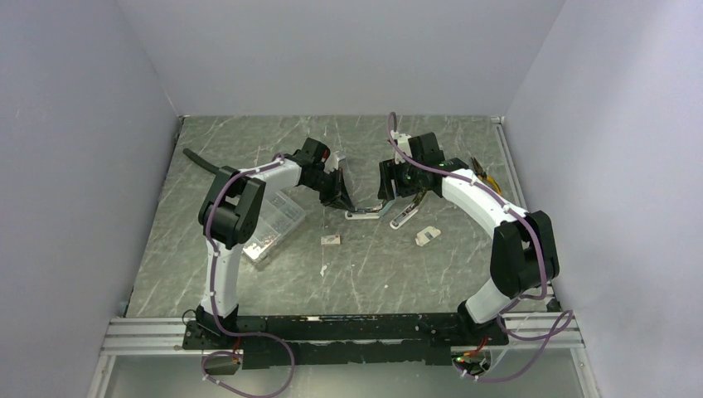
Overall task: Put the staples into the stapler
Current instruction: Install the staple into the stapler.
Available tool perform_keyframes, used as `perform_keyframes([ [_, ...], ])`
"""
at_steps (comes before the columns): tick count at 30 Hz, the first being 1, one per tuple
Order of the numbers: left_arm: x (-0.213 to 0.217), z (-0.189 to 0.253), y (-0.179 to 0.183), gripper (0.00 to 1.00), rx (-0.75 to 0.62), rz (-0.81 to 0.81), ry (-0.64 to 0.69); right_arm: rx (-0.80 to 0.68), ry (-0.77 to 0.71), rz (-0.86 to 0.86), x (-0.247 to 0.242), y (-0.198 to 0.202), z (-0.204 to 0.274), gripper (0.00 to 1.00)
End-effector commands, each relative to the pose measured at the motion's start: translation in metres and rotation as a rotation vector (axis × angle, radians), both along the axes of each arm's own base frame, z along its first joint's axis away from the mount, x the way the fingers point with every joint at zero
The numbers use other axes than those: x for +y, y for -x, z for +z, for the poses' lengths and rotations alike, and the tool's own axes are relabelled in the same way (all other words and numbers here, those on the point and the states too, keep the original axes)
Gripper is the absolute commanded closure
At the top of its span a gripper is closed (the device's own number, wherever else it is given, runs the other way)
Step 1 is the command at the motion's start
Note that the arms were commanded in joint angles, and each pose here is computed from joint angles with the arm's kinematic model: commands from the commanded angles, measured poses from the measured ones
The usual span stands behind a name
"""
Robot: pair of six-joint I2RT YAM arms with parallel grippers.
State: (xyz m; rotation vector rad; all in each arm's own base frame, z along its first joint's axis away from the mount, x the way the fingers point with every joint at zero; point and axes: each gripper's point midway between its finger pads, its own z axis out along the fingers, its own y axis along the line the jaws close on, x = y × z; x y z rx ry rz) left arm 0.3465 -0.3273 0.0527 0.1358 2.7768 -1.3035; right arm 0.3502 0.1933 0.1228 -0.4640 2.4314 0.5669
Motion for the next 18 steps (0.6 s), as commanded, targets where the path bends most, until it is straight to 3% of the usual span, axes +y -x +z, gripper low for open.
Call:
perform_keyframes([
  [1,-0.009,0.035,-0.007,0.97,-0.100,-0.036,0.065,-0.040,-0.026,0.015,0.004,-0.007,0.006,0.35],
  [18,-0.009,0.030,0.002,0.97,-0.078,-0.056,0.064,-0.032,-0.024,0.016,0.004,-0.007,0.002,0.35],
])
